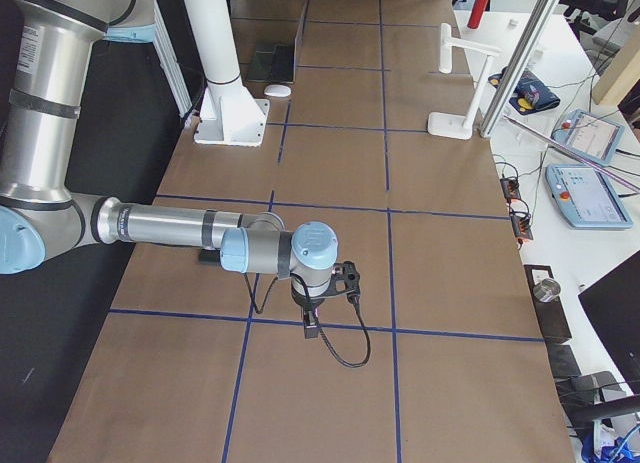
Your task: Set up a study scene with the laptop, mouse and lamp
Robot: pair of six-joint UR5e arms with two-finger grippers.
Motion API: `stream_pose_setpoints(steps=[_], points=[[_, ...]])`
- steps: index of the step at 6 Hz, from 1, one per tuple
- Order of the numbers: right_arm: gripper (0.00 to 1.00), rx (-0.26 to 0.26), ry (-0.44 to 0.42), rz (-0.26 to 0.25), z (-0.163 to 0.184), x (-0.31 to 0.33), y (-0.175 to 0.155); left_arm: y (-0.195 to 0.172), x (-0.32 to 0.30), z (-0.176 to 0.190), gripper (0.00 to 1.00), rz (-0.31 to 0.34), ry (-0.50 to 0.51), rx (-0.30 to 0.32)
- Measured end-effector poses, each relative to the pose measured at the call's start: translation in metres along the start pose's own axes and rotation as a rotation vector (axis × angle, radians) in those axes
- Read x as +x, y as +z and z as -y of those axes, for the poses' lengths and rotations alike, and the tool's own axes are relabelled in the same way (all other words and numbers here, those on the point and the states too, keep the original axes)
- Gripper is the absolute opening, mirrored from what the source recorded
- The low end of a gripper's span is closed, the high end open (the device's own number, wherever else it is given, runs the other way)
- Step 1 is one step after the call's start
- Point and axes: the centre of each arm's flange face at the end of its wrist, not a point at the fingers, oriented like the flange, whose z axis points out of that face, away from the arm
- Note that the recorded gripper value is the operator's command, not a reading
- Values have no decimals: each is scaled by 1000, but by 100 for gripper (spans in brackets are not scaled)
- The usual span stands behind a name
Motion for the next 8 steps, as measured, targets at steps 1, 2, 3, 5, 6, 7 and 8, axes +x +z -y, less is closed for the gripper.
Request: stream_pose_setpoints(steps=[1,2,3,5,6,7,8], points=[[100,0,0,0,0,0,0,0,0,0,100,-1,0,0],[100,1,0,1,0,0,0,0,0,0,100,-2,-1,0],[100,3,-2,1,0,-1,-1,0,1,0,100,-3,1,0],[100,6,-5,0,2,-2,-2,-10,7,15,100,6,36,39],[100,8,-7,0,2,-3,-3,-22,16,32,100,16,83,88],[100,8,-7,0,2,-3,-3,-35,25,51,100,24,128,134],[100,7,-7,0,2,-3,-3,-50,36,71,100,27,171,176]])
